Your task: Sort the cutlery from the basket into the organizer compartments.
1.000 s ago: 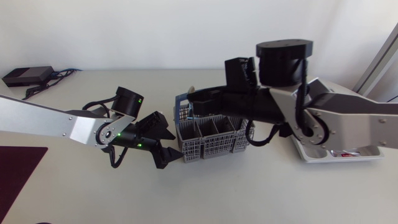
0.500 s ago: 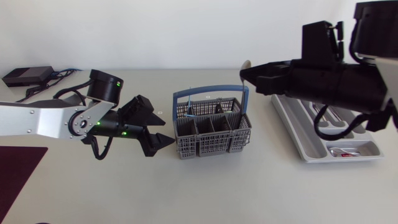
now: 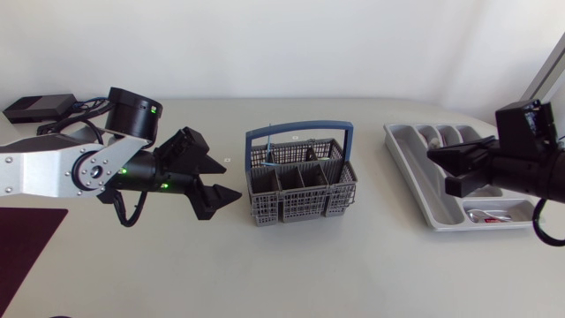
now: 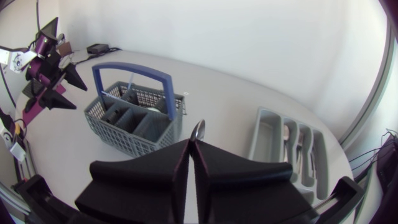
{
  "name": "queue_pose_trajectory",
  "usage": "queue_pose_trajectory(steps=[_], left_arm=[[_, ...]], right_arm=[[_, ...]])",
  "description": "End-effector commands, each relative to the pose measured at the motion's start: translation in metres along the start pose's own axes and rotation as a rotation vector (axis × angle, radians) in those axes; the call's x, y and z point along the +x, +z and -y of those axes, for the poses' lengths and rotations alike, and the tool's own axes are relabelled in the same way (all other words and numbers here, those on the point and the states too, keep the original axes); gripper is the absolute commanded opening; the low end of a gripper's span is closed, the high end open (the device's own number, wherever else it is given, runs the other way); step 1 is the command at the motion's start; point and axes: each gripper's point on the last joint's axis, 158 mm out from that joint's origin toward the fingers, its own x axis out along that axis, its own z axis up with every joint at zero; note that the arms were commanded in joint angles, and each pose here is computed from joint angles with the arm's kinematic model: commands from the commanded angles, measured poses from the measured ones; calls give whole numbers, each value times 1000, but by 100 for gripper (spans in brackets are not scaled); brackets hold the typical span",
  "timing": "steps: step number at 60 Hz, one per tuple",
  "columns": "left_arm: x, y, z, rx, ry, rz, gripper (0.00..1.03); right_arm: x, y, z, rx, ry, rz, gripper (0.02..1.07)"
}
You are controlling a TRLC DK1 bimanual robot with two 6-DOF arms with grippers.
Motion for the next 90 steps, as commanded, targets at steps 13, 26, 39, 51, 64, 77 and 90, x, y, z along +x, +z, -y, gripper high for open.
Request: queue_pose_trajectory(steps=[13,26,39,51,64,77,90], left_arm=[[-2,-3,-4,-8,26,-28,89],[-1,-2,-2,7,43,-59,89],[-1,2,-1,20,64,-91,89],[-3,5,1,25,81,-103,89],[-3,7,3,32,87,-111,89],[-7,8,2,32,94,-109,89],[-13,7,-1,29,108,-105,89]], right_arm=[[-7,-59,66,-156,-126,-100,11],[-10,-92,114,-194,-190,-169,11],[-9,-123,162,-232,-229,-240,11],[-7,-144,201,-267,-277,-265,11],[3,-166,222,-294,-273,-300,12],[11,-187,236,-310,-284,-335,13],[14,-208,241,-337,-294,-399,30]])
